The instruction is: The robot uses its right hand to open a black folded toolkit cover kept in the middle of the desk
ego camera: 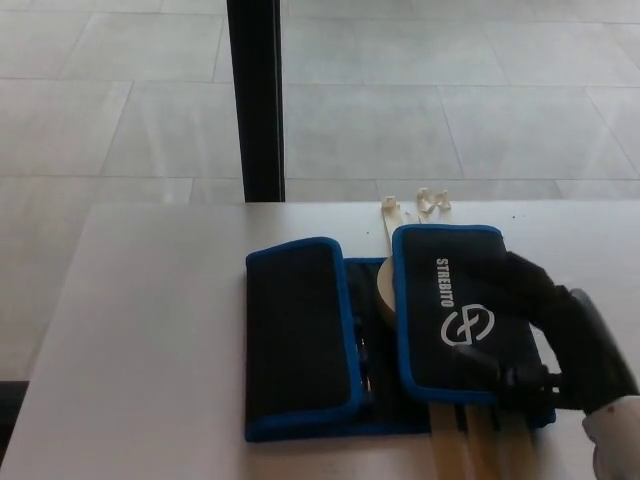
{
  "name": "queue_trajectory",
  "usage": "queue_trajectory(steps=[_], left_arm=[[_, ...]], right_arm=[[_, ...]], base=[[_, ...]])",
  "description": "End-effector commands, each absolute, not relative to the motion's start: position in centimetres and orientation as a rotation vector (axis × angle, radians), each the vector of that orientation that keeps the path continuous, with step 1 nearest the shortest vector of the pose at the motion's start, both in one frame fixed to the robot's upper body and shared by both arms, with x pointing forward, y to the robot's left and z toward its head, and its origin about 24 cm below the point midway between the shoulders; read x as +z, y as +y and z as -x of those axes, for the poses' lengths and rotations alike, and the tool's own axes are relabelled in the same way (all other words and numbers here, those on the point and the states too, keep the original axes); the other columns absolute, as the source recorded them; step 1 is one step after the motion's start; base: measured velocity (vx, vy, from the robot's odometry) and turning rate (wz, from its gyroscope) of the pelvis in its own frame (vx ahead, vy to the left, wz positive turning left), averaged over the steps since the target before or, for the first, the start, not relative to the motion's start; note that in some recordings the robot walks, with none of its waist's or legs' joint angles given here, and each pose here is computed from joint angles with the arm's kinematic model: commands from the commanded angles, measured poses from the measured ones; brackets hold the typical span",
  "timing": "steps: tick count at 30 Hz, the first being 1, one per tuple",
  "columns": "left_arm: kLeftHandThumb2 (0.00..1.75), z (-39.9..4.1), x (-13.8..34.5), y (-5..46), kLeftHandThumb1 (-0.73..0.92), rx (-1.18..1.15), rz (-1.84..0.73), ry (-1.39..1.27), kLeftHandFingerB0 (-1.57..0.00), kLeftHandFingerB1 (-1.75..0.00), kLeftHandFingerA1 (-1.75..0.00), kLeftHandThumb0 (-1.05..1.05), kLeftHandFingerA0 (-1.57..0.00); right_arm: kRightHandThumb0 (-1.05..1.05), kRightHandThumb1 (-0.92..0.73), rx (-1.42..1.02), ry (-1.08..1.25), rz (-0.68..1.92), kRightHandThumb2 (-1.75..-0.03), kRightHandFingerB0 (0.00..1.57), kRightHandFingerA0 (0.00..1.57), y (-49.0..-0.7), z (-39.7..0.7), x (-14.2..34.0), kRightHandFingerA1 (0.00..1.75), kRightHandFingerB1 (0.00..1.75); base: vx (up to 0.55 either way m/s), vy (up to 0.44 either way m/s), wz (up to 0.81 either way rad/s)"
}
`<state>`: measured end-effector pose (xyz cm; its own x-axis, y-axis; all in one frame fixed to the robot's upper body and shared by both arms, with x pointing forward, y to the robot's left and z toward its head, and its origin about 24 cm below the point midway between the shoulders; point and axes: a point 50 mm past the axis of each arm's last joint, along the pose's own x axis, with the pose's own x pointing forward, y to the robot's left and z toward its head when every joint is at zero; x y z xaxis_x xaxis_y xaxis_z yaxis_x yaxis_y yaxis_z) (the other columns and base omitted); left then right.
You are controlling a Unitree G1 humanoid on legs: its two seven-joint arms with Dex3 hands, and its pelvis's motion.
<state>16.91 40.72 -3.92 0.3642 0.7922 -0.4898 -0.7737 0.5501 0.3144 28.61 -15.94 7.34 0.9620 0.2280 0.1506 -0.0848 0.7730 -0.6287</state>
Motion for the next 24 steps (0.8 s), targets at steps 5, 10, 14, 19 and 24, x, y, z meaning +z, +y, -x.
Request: queue_trajectory(steps=[5,10,14,19,24], left_arm=[[1.34,-16.6,-3.0,41.9,0.27,1.045,-0.068,0.671,-0.52,-1.28,-1.68,-1.05,-1.20],[1.33,-16.5,-3.0,42.0,0.32,1.035,-0.085,0.677,-0.41,-1.50,-1.69,-1.05,-0.54],[1.33,-16.6,-2.9,42.0,0.27,1.049,-0.079,0.671,-0.53,-1.28,-1.68,-1.05,-1.19],[1.33,-16.6,-3.0,41.9,0.22,1.040,-0.060,0.670,-0.41,-1.23,-1.60,-1.05,-1.00],[1.35,-16.9,-3.0,41.8,0.30,1.031,-0.051,0.663,-0.41,-1.22,-1.67,-1.03,-1.18]], right_arm=[[-0.59,-0.67,0.390,-0.341,1.192,-0.61,0.42,0.46,-16.8,-28.1,6.4,0.50,0.33],[-0.65,-0.58,0.466,-0.404,1.618,-0.64,0.40,0.39,-19.1,-28.3,5.8,0.55,0.38],[-0.63,-0.49,0.419,-0.425,1.776,-0.85,0.35,0.22,-20.4,-28.6,5.8,0.52,0.48],[-0.59,-0.53,0.382,-0.411,1.846,-0.85,0.29,0.12,-20.2,-28.9,5.8,0.49,0.47],[-0.42,-0.64,0.278,-0.503,1.837,-0.60,0.42,0.20,-18.1,-29.5,5.2,0.38,0.34]], base=[[0.00,0.000,0.00],[0.00,0.000,0.00],[0.00,0.000,0.00],[0.00,0.000,0.00],[0.00,0.000,0.00]])
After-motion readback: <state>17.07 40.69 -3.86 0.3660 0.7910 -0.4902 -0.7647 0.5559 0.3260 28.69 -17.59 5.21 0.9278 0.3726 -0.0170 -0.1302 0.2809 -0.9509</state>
